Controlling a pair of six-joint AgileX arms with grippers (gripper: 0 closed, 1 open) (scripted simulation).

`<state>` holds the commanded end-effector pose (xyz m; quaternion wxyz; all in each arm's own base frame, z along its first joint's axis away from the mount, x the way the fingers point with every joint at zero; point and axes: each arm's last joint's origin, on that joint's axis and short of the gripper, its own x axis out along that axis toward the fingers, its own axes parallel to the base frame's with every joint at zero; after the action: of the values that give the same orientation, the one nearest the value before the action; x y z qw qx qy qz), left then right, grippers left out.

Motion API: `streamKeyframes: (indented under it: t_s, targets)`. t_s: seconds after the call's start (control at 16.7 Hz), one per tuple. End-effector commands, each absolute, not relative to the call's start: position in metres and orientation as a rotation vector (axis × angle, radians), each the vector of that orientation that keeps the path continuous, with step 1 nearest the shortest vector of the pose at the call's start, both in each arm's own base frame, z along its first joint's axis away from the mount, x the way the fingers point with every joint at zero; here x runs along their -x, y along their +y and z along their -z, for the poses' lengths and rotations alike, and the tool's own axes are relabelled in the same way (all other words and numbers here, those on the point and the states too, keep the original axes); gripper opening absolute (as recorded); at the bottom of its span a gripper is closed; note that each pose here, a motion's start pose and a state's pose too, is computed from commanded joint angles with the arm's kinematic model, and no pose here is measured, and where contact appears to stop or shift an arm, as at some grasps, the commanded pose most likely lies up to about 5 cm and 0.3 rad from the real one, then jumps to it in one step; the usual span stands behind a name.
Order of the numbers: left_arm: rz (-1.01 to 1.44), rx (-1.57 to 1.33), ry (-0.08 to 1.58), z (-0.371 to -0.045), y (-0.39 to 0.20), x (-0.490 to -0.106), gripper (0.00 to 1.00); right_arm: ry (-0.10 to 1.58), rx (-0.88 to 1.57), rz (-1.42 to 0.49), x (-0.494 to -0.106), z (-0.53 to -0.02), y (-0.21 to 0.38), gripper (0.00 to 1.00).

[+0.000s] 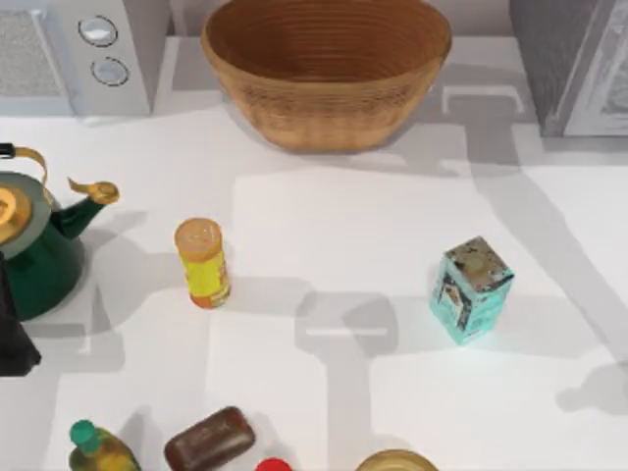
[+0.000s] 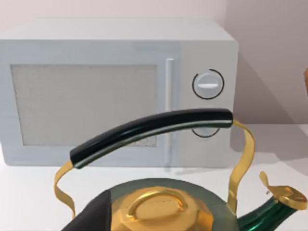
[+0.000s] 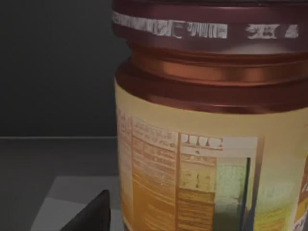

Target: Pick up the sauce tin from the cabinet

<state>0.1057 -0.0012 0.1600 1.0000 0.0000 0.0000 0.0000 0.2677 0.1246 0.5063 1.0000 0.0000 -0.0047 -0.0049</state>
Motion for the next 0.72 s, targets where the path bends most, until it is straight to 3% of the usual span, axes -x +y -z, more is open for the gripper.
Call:
streamKeyframes:
  t_s: [0.36, 0.72]
  targets:
    - [0.0, 0.0, 0.0, -0.16, -0.001, -0.106, 1.0, -0.009, 0.0, 0.01, -0.272, -0.507, 0.124, 1.0]
    - [0.0, 0.0, 0.0, -0.16, -0.001, -0.106, 1.0, -0.009, 0.0, 0.01, -0.323, -0.507, 0.125, 1.0]
